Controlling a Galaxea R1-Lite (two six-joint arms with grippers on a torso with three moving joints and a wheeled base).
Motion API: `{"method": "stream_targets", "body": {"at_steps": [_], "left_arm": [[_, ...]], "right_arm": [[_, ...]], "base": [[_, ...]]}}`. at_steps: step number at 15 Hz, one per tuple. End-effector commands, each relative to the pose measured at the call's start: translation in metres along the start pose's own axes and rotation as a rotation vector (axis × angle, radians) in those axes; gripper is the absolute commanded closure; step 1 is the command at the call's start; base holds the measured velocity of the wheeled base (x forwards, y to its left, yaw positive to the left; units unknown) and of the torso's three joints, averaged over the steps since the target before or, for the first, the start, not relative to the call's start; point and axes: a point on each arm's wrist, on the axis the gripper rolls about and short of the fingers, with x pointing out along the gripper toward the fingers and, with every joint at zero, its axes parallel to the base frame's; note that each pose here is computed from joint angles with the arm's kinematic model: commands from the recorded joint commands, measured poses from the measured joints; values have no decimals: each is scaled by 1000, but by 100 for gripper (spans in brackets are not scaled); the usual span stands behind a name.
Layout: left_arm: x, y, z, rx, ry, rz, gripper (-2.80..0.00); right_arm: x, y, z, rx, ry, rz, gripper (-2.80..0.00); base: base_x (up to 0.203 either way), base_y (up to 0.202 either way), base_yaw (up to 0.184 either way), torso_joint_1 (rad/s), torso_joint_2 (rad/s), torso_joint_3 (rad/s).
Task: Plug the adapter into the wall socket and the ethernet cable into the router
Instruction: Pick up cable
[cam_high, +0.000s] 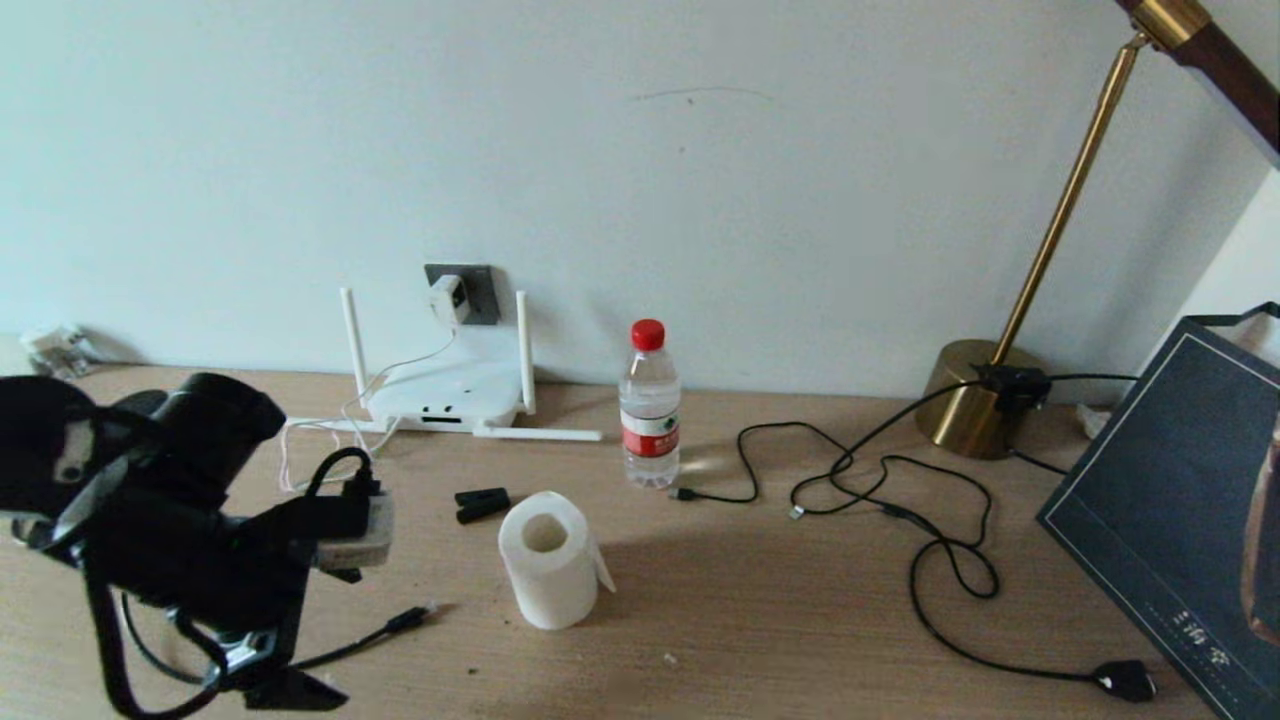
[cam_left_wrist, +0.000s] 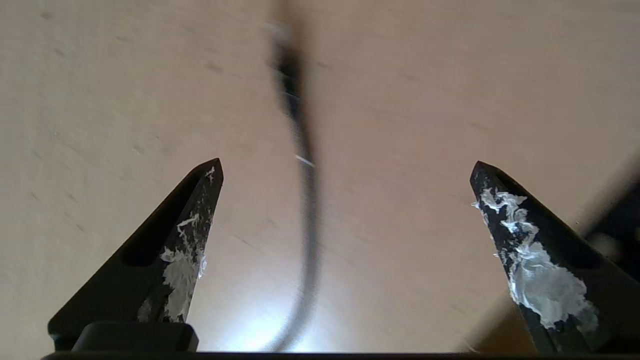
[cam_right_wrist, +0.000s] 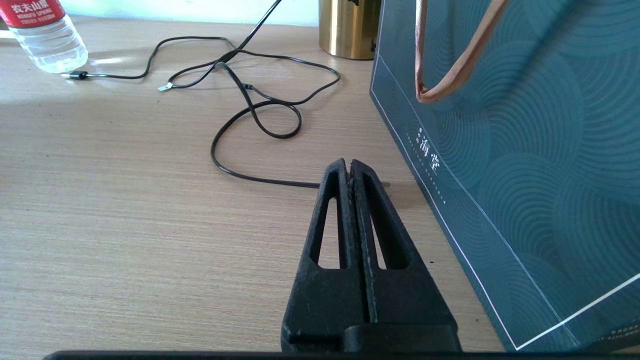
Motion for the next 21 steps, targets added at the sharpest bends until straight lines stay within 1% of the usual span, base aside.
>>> {"method": "stream_targets", "body": {"at_steps": [1, 6, 16, 17, 20, 21], "left_arm": [[31, 17, -1, -1, 13, -33, -280], [49, 32, 3, 11, 17, -24, -280], [61, 35, 2, 10, 27, -45, -280], [61, 35, 2, 9, 27, -48, 0], [62, 35, 2, 13, 26, -50, 0], [62, 35, 2, 37, 25, -50, 0]], "right_arm": [[0, 0, 0, 0, 0, 0, 0], [0, 0, 0, 0, 0, 0, 0], [0, 0, 0, 0, 0, 0, 0], [0, 0, 0, 0, 0, 0, 0], [0, 0, 0, 0, 0, 0, 0], [0, 0, 0, 0, -1, 0, 0]], "base": [[0, 0, 0, 0, 0, 0], [0, 0, 0, 0, 0, 0], [0, 0, 0, 0, 0, 0], [0, 0, 0, 0, 0, 0], [0, 0, 0, 0, 0, 0], [0, 0, 0, 0, 0, 0]]}}
